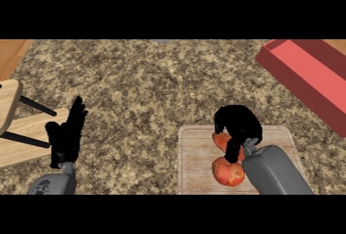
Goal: Pick the sweet potato from the cutting board and place it in the cardboard box
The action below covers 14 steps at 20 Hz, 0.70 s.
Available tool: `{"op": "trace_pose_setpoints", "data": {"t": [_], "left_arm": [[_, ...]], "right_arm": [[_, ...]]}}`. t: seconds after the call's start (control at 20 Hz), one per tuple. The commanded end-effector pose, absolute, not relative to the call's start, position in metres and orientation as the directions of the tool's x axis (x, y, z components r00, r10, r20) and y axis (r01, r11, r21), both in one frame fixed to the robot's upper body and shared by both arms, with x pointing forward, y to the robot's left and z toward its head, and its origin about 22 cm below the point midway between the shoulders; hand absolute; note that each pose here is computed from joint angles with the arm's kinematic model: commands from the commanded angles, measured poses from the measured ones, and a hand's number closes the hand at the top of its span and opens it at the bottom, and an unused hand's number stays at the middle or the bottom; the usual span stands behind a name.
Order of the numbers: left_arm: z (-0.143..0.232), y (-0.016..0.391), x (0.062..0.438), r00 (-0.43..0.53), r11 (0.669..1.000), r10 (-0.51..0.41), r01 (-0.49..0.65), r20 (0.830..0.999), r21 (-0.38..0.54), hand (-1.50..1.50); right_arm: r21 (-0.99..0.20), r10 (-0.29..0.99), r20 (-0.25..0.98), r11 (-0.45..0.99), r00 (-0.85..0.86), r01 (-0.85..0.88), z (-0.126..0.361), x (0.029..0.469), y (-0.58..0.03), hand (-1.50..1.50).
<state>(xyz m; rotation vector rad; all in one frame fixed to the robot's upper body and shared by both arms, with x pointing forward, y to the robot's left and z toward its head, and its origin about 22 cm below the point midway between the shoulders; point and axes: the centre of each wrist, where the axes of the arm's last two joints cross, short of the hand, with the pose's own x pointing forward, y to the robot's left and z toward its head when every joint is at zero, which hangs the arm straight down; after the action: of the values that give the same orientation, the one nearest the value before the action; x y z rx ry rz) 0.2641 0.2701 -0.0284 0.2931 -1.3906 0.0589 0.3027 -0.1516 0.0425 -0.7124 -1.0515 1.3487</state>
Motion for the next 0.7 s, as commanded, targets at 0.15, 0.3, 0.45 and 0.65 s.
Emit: {"op": "trace_pose_setpoints", "data": {"t": [0.15, 0.3, 0.45, 0.65], "left_arm": [[-0.031, 0.267, 0.271, 0.174, 0.962, -0.133, -0.215, 0.976, 0.169, 0.0], [-0.026, 0.27, 0.271, 0.184, 0.96, -0.154, -0.204, 0.971, 0.191, 0.0], [-0.026, 0.261, 0.259, 0.179, 0.959, -0.146, -0.214, 0.973, 0.183, 0.0], [-0.02, 0.271, 0.276, 0.185, 0.959, -0.148, -0.212, 0.971, 0.187, 0.0]], "right_arm": [[-0.908, 0.94, 0.19, 0.278, 0.282, -0.314, 0.062, 0.343, -0.146, 1.5], [-0.914, 0.859, 0.183, 0.328, 0.478, -0.238, 0.042, 0.356, -0.158, 1.5], [-0.939, 0.86, 0.175, 0.292, 0.479, -0.182, 0.062, 0.379, -0.154, 1.5], [-0.968, 0.888, 0.166, 0.229, 0.429, -0.1, 0.073, 0.394, -0.134, 1.5]]}}
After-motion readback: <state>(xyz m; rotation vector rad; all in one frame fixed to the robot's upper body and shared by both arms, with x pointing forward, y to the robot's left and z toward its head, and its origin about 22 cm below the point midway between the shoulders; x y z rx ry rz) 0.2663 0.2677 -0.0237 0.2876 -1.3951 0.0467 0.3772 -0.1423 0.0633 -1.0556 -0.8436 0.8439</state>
